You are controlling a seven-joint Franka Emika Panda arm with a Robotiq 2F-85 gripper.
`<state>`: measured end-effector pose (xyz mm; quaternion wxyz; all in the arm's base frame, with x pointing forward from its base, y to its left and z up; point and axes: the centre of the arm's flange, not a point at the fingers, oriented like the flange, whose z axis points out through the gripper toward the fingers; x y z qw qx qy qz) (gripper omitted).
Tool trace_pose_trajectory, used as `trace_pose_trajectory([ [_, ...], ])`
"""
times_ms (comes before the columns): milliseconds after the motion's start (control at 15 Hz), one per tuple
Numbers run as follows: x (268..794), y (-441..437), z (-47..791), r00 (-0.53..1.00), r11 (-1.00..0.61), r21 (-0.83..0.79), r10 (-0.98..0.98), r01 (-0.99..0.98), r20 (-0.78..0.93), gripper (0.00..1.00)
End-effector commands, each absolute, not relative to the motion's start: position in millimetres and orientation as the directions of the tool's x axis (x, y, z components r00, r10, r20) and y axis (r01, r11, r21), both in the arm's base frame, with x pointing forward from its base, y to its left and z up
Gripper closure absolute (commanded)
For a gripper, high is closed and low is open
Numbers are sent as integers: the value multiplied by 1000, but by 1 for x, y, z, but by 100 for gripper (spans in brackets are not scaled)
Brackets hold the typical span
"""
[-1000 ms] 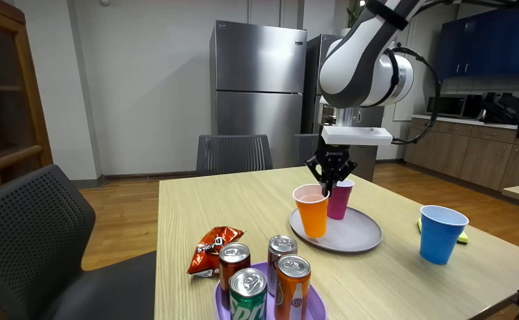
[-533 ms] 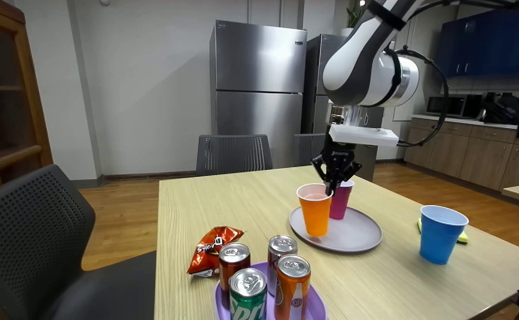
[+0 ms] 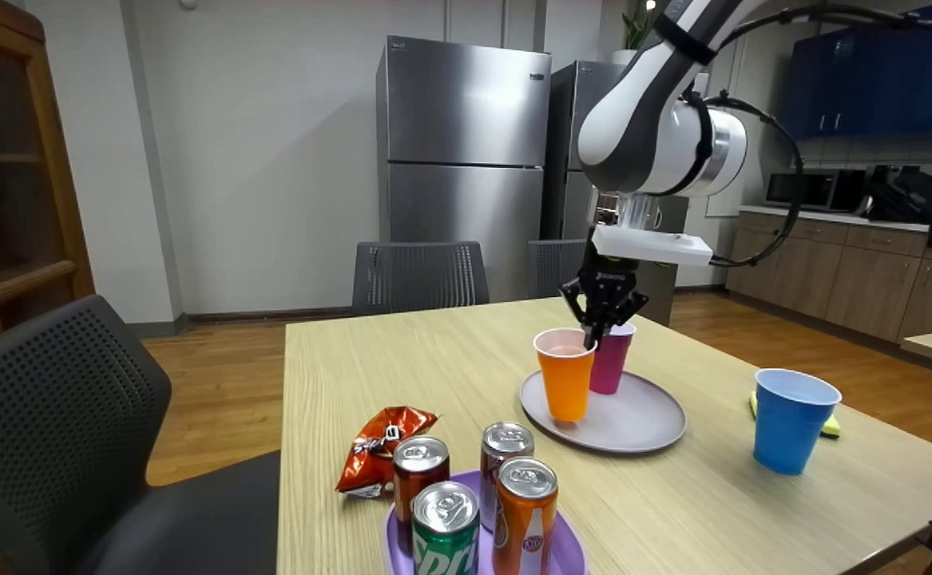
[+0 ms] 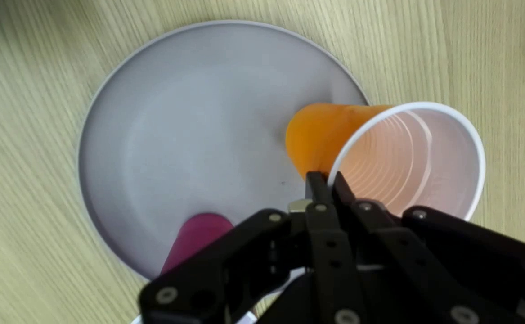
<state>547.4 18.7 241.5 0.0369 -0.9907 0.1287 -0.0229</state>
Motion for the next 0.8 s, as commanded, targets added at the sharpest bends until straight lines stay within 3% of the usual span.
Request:
trace_pose_trajectory([
  [0, 563, 12, 240, 968, -965, -104, -248, -243, 43, 99],
  [533, 574, 4, 230, 966, -963, -106, -254, -249, 37, 99],
  [600, 575, 3, 230, 966, -962, -107, -255, -250, 37, 94],
  [667, 575, 2, 231, 966, -963, -107, -254, -249, 39, 69],
  [733, 575, 2, 232, 966, -963, -109, -253, -248, 41, 69],
])
